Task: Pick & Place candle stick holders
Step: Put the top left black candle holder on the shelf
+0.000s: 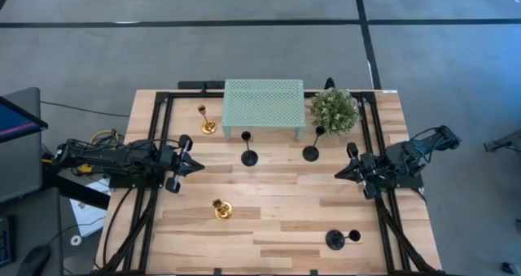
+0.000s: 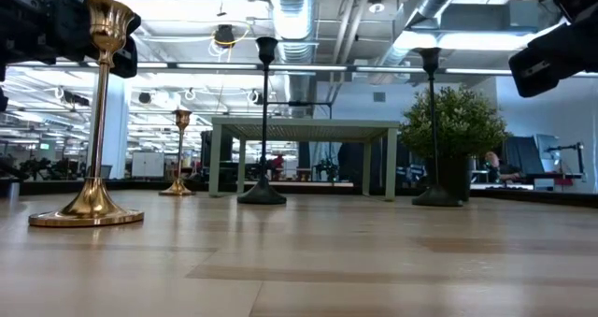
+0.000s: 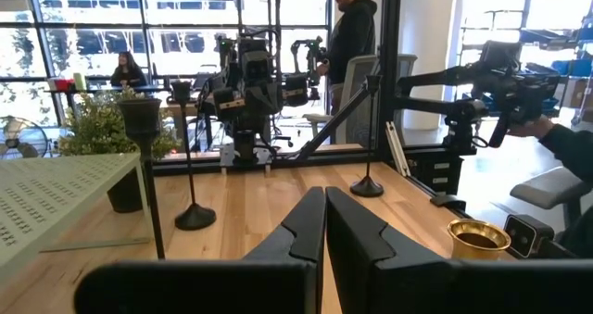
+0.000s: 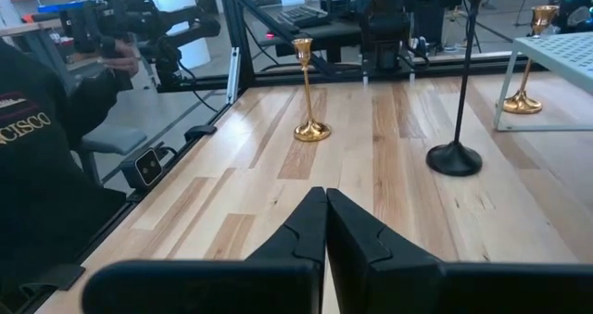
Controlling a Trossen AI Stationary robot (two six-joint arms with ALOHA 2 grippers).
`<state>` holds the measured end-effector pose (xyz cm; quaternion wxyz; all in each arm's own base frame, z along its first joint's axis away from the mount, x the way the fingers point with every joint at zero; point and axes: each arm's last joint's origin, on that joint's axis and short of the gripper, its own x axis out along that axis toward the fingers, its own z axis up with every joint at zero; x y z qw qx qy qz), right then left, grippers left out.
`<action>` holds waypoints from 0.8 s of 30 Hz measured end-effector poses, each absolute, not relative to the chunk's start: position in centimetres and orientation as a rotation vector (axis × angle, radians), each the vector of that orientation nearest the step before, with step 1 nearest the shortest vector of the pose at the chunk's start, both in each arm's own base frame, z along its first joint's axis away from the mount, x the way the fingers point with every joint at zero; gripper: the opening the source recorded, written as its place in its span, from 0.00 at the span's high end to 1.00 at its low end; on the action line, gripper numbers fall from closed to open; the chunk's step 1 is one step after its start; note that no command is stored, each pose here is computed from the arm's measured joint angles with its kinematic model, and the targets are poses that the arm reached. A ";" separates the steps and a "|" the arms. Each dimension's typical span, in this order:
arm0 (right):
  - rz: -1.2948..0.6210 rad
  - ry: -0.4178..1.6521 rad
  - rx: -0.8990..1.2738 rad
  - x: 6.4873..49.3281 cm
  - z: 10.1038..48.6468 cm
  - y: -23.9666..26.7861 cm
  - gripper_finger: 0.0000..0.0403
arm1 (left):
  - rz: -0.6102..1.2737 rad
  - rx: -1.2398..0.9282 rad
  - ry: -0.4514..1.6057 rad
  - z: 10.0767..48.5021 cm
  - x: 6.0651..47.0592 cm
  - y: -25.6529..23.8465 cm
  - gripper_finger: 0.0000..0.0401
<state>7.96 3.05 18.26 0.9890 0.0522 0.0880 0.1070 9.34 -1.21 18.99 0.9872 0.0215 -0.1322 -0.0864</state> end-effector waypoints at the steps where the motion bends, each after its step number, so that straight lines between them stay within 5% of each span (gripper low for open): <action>1: 0.215 0.177 0.105 8.0 18.3 3.1 1.00 | -0.173 0.043 -0.266 19.0 9.3 -1.2 0.97; 24: 0.211 0.173 0.105 8.0 18.3 3.0 1.00 | -0.173 0.043 -0.279 19.1 9.3 -1.2 0.97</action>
